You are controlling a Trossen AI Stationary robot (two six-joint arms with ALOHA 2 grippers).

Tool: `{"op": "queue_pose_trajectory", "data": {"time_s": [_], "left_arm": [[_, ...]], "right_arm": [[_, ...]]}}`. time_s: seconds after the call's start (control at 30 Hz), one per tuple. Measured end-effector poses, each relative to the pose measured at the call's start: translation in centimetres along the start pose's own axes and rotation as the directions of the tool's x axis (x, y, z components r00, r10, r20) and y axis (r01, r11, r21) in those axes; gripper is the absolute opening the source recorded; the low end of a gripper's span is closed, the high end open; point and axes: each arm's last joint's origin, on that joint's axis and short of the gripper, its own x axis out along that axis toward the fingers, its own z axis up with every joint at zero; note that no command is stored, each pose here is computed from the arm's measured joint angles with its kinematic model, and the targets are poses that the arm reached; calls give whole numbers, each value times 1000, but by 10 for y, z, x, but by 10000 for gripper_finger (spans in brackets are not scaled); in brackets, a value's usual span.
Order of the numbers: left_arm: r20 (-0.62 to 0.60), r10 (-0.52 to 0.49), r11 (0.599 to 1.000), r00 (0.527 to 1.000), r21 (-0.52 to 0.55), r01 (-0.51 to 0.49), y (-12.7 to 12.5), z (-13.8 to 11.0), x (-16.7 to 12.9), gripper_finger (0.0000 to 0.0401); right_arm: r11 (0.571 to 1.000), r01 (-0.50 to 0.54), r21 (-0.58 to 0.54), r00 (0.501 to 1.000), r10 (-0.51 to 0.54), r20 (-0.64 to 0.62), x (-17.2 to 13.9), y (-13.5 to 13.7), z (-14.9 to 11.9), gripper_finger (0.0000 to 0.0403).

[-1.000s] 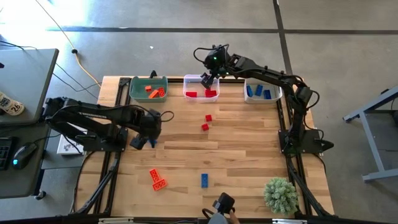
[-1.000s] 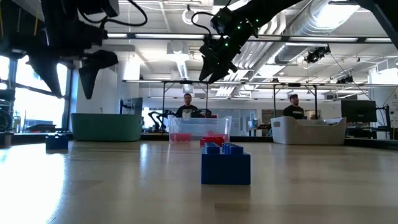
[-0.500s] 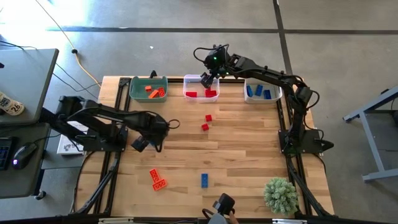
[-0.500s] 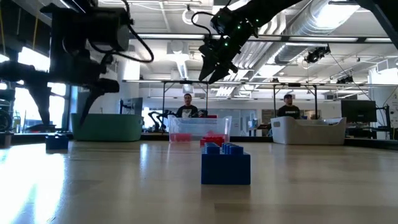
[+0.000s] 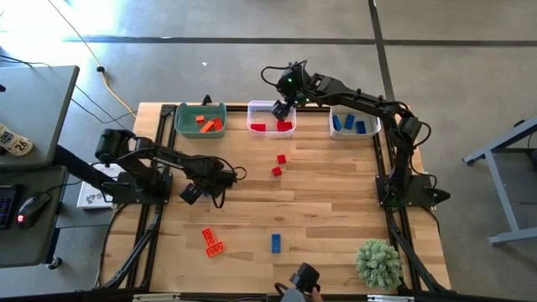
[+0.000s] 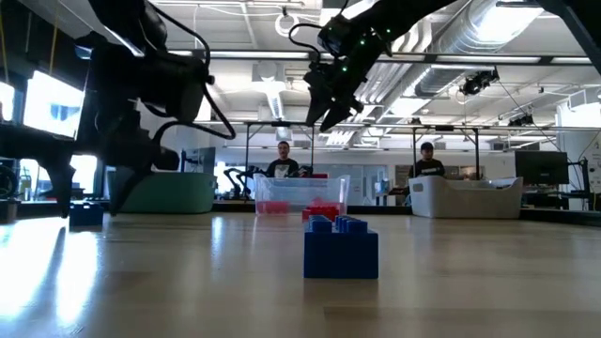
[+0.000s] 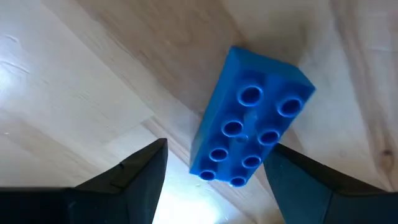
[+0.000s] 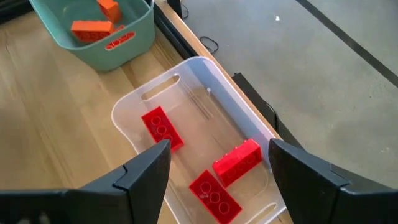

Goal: Sort & place blocks by color
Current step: Put the blue game piece into the white bin

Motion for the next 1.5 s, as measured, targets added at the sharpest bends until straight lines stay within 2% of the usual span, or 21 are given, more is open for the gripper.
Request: {"op": "queue_pose_trajectory", "data": {"time_s": [0.13,0.23,0.5,0.57,0.7,0.97,1.2,1.3,1.5], "left_arm": [[-24,-16,1000,1000,-17,16,1,3,6,246],[-39,-36,999,999,-26,35,1,5,9,227],[-47,-50,997,998,-67,47,0,5,11,128],[-44,-49,996,998,-71,46,0,5,10,112],[-26,-40,993,999,-111,37,0,3,7,112],[47,59,979,997,-196,-49,4,-4,-8,112],[169,188,924,967,-365,-116,23,-14,-22,112],[222,245,878,944,-463,-119,32,-19,-27,112],[312,367,773,876,-627,-101,48,-24,-39,112]], "right_arm": [[1000,0,2,1000,0,-19,0,0,-2,259],[1000,1,3,999,-1,-36,0,0,-4,259],[1000,-18,21,998,19,-66,0,1,-6,259],[998,-50,45,996,53,-73,0,2,-7,259],[982,-163,99,977,175,-120,-1,5,-11,259],[901,-354,250,891,407,-204,-5,17,-20,259],[883,-412,225,858,459,-232,-8,52,-23,259],[887,-402,228,860,451,-238,-9,67,-25,259],[906,-354,232,896,400,-195,-11,95,-23,259]]}}
